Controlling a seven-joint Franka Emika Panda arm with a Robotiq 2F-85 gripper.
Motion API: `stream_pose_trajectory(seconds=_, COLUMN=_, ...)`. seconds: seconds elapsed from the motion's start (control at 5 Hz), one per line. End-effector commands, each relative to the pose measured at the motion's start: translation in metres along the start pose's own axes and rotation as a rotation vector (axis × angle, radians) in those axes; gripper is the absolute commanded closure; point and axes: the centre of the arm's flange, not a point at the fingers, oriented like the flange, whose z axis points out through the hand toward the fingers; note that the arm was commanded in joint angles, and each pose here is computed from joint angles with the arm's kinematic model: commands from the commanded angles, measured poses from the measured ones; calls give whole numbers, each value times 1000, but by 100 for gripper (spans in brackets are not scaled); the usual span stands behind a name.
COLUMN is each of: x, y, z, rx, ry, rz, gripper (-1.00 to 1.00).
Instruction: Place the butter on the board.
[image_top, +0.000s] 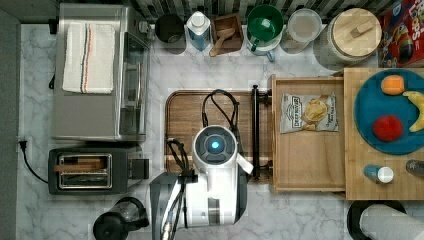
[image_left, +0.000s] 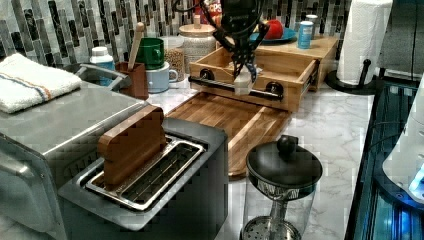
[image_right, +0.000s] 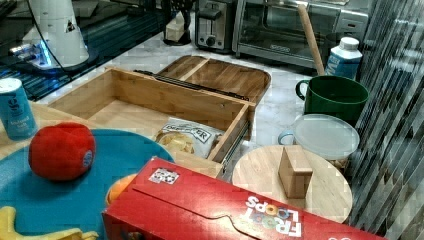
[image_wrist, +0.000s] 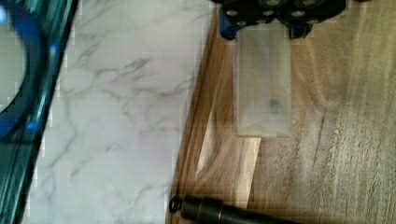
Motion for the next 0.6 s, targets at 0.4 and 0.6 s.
stream_pose_trajectory(seconds=0.4, x=-60, y=-20, z=33, rx=51, ry=-16, rz=82, gripper=100)
stream_pose_trajectory(seconds=0.6, x=-61, y=-27, z=58, rx=34, ry=-46, rz=97, gripper=100)
